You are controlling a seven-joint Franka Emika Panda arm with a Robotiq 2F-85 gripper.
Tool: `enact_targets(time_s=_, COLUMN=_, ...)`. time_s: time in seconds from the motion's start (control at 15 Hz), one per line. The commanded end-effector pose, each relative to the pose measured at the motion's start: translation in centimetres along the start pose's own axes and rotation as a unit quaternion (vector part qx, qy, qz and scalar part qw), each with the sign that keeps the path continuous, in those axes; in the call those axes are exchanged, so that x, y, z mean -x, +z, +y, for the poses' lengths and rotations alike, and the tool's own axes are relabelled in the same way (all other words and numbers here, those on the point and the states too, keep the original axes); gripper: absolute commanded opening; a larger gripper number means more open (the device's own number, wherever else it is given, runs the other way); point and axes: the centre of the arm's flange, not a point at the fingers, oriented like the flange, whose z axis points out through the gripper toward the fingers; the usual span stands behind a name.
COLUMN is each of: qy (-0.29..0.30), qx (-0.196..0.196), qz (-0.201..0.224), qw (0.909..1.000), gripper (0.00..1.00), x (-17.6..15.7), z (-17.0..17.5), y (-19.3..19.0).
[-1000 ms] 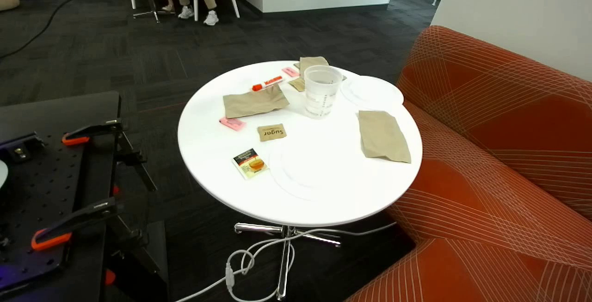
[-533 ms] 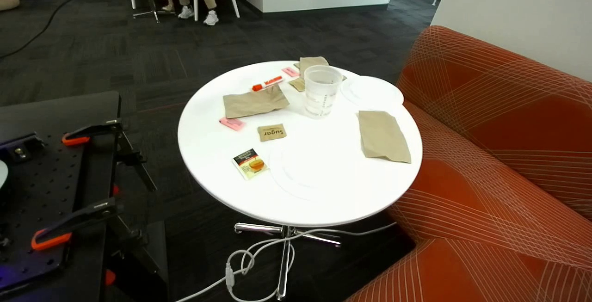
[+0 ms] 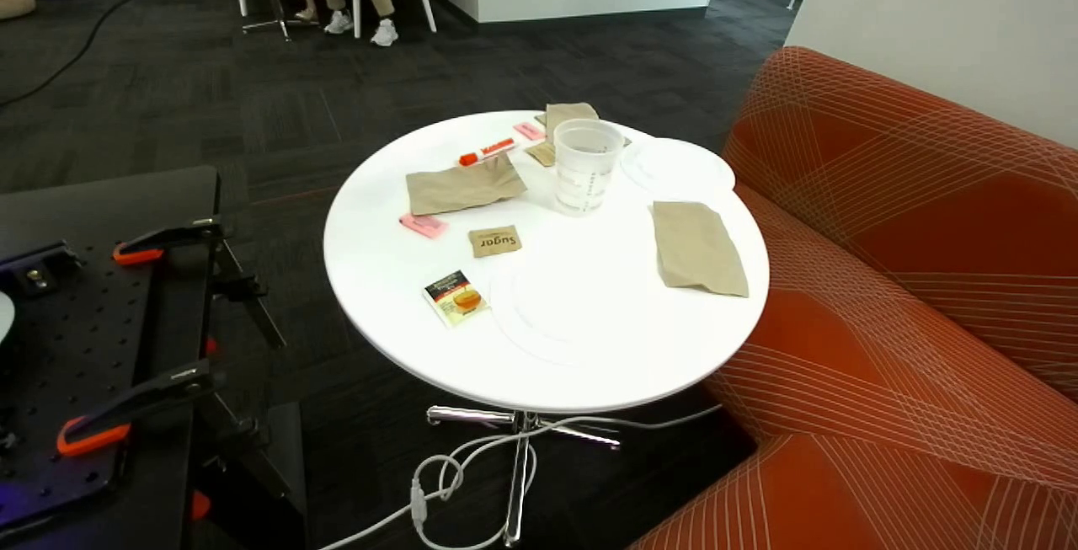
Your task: Put the marker in the cup
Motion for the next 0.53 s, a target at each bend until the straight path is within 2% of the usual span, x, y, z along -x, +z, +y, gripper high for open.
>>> enact_targets(time_s=0.0, qy=-0.027, qx=-0.016, qz=-0.01, qw=0.9994, gripper=1.0, x=-3.9, z=-1.4, y=3.7)
enact_targets(time_s=0.47, qy=-0.052, qx=-0.039, qz=-0.058, qw=0.9962, gripper=1.0, x=-5.4, z=-4.6, y=12.3)
